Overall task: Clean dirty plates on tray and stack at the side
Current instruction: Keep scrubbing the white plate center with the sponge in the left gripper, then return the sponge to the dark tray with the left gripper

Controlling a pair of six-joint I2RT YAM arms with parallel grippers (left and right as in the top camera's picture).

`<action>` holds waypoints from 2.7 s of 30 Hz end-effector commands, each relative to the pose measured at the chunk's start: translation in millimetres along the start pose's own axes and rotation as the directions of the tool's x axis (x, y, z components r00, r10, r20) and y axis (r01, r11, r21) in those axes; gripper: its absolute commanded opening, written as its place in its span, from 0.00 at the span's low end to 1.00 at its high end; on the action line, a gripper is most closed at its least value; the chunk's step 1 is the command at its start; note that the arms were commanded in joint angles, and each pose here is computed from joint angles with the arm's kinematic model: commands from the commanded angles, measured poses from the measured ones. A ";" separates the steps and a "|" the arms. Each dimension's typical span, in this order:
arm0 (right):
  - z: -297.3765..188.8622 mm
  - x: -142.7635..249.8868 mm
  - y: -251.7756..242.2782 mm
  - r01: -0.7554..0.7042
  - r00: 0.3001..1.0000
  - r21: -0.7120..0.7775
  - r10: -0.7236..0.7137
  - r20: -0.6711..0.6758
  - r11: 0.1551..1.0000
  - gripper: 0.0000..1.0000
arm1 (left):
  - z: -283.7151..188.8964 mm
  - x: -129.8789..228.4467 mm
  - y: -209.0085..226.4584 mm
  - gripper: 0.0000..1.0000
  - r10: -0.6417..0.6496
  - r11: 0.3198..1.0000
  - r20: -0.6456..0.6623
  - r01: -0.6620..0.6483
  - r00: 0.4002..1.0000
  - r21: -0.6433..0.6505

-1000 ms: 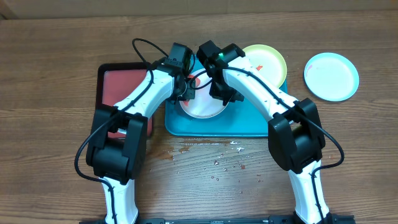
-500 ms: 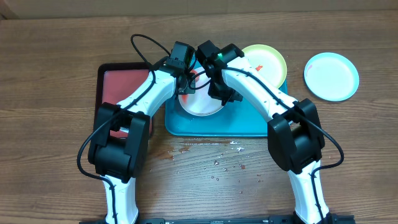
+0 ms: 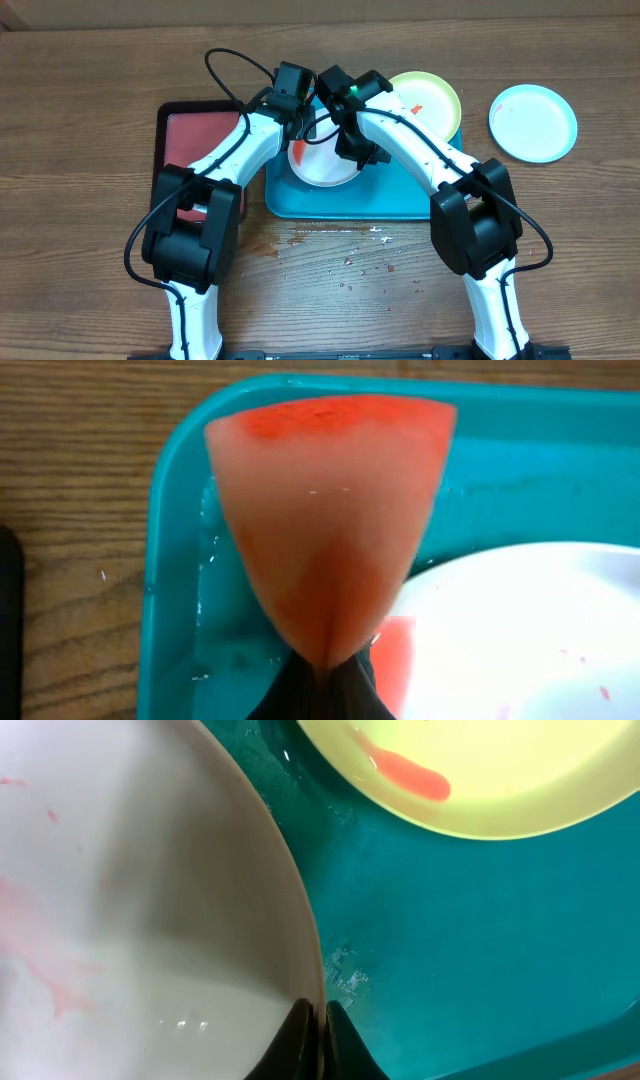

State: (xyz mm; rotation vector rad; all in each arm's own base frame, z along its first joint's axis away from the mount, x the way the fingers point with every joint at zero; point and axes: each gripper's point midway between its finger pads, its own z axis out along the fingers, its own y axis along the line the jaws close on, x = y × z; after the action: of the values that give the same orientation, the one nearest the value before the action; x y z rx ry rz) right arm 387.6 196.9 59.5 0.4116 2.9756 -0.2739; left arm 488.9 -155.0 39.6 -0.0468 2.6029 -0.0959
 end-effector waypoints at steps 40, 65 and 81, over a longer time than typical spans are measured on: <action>-9.3 -0.6 -3.8 0.064 0.998 0.001 -0.064 0.002 0.998 0.04 | -152.3 48.8 183.4 0.04 -0.306 0.927 -0.157 0.257 0.939 -0.273; -85.8 -39.1 -59.5 0.026 0.970 0.184 -0.069 0.233 0.983 0.04 | -198.2 10.4 133.2 1.00 -0.264 0.963 -0.054 0.267 0.963 0.044; -182.5 -66.5 -79.5 -0.058 0.760 0.465 -0.264 0.594 0.883 0.04 | -317.9 -7.1 116.3 1.00 -0.235 0.966 0.230 0.200 0.945 0.165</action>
State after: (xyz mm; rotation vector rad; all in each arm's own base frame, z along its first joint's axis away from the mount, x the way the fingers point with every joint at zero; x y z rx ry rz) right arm 407.2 138.5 223.9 0.1410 2.3855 -0.8954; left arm 334.3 -11.7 298.7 -0.3345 2.3365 -0.2890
